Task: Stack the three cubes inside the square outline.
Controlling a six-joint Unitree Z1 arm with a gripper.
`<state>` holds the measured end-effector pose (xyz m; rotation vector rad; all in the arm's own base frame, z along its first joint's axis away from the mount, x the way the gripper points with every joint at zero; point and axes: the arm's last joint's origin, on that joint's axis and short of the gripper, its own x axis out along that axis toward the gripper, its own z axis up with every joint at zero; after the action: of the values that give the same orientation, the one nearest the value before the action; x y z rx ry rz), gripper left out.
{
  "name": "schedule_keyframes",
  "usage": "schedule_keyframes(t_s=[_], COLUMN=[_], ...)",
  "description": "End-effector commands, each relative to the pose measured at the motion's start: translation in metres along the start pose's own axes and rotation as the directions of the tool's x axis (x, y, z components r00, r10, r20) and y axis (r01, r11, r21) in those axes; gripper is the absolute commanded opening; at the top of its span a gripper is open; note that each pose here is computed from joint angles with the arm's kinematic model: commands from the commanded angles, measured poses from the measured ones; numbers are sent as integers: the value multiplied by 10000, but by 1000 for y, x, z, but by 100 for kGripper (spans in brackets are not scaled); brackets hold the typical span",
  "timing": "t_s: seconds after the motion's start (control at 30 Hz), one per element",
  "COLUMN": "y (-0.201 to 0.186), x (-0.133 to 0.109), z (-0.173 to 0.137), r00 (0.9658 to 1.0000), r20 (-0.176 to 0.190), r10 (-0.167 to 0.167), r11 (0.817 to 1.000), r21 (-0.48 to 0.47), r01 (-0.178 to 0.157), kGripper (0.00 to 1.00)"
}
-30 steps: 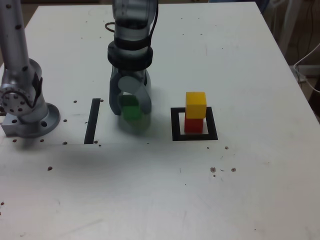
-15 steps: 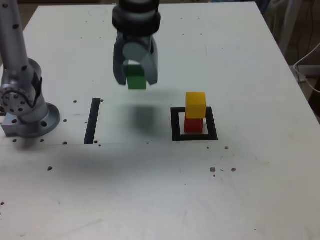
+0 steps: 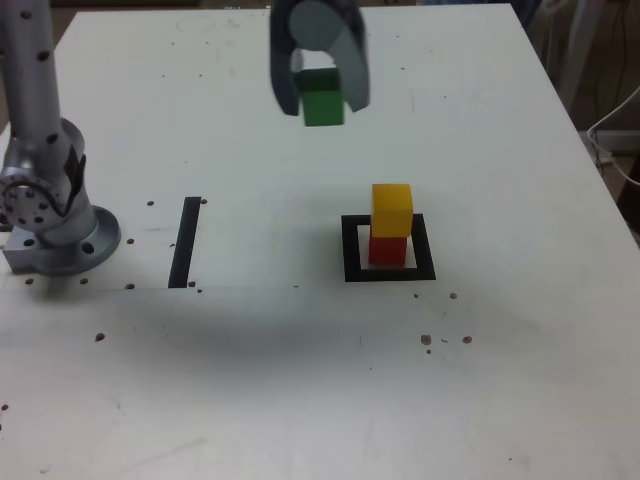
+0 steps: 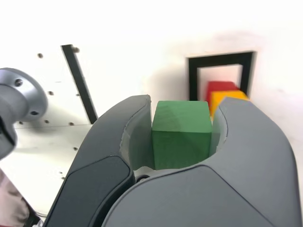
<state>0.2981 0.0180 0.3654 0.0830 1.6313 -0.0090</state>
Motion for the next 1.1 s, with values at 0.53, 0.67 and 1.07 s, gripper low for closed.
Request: schedule_keyframes(t_s=[0.53,0.67,1.07], y=[-20,-27,-29], x=[12,17,35], z=[51,57,69], r00=[9996,9993,9974], r20=[-161,-297,-699], r10=[-226,-215,-178], r11=[9993,9995,9998], r21=[298,243,-45], r01=[230,222,175], kGripper=[26,26,26])
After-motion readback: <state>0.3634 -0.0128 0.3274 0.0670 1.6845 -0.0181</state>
